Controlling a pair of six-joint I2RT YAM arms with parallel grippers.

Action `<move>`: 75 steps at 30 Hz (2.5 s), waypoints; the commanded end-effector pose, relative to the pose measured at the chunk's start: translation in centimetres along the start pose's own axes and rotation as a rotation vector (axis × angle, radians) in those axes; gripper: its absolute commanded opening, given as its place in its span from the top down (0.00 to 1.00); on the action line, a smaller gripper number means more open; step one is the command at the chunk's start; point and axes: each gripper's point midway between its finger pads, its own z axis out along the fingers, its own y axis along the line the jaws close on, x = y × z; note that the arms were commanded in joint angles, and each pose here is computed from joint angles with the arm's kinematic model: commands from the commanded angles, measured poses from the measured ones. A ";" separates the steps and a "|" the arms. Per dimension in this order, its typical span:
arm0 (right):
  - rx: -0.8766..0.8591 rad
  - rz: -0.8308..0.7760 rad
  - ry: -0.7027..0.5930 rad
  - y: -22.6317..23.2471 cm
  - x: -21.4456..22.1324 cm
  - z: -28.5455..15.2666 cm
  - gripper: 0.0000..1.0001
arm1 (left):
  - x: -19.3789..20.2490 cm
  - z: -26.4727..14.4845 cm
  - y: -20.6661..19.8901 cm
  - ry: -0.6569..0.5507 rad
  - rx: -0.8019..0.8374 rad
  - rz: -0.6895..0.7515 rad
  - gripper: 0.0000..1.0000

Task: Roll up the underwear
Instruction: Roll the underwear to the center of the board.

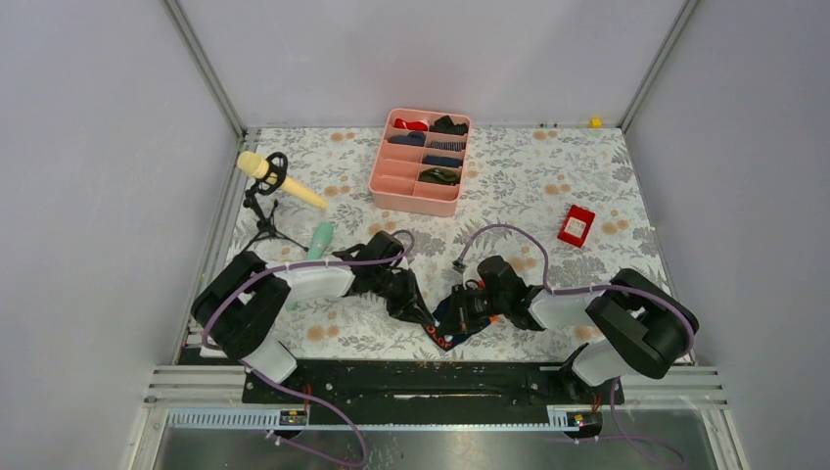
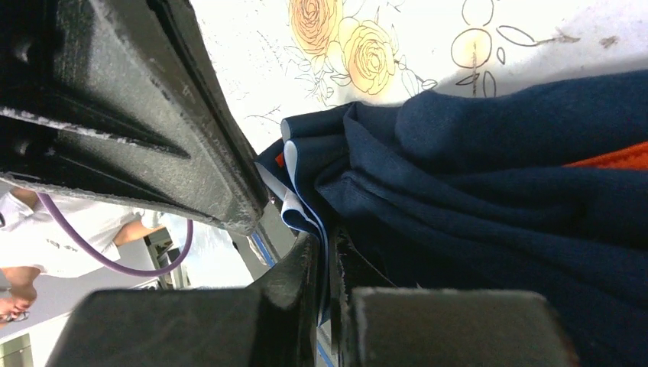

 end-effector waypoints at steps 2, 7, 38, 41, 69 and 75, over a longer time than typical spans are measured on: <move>0.011 0.033 -0.006 -1.1 0.1 -0.1 1.00 | 0.7 -1.6 -1.3 -0.032 -0.004 0.177 0.90; -0.003 0.065 0.003 -1.4 0.2 0.2 1.00 | 0.4 -1.7 -0.2 -0.039 -0.062 0.244 0.92; -0.019 0.114 -0.007 -1.8 -0.1 0.5 1.00 | -2.0 0.2 0.5 -0.047 -0.174 0.397 1.00; -0.016 0.117 -0.004 -1.9 0.0 0.5 1.00 | -2.7 0.7 -0.3 -0.059 -0.153 0.394 1.00; 0.094 0.021 -0.081 -0.4 -1.4 -3.0 0.51 | -3.6 4.2 6.3 0.008 -0.285 0.314 1.00; 0.149 -0.022 -0.112 0.6 -1.9 -5.1 0.47 | -3.5 4.4 6.7 0.018 -0.288 0.311 1.00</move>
